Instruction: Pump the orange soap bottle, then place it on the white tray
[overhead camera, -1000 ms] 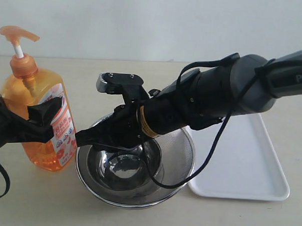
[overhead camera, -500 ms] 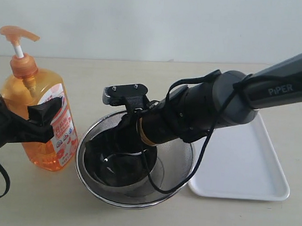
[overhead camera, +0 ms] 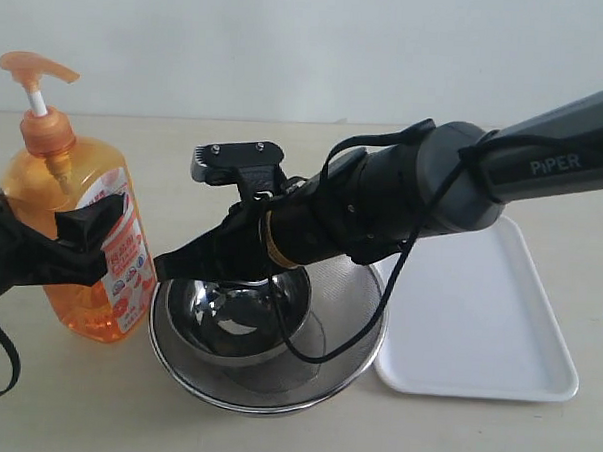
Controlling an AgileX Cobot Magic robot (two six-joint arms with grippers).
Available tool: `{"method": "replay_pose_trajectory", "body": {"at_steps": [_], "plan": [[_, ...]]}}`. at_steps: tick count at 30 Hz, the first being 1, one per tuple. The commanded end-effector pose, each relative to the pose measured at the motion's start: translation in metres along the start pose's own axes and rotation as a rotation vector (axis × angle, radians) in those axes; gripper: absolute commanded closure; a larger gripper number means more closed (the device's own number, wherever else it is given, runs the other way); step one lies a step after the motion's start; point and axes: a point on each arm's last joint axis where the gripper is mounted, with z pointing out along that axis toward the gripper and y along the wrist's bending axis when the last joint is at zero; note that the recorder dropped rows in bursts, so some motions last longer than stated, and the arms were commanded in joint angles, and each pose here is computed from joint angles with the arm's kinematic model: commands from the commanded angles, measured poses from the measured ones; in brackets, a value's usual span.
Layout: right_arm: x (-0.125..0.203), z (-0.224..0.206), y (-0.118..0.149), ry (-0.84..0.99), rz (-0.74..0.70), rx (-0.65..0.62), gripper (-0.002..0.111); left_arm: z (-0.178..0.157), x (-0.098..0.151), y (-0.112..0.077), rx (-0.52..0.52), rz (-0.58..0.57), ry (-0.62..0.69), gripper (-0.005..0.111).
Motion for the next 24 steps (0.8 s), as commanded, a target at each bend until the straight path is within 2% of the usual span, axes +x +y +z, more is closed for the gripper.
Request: {"method": "replay_pose_trajectory", "body": {"at_steps": [1, 11, 15, 24], "plan": [[-0.005, -0.004, 0.001, -0.025, -0.014, 0.015, 0.109, -0.001, -0.003, -0.001, 0.009, 0.01, -0.031, 0.102], [-0.019, -0.021, 0.009, -0.076, -0.026, -0.003, 0.109, -0.001, -0.003, -0.001, 0.009, 0.01, -0.031, 0.102], [-0.026, -0.033, 0.016, -0.1, -0.032, -0.035, 0.109, -0.001, -0.002, -0.001, 0.008, 0.047, -0.03, 0.102], [-0.037, -0.086, 0.029, -0.196, -0.052, -0.053, 0.109, -0.01, 0.001, -0.002, 0.011, 0.12, -0.043, 0.102]]}}
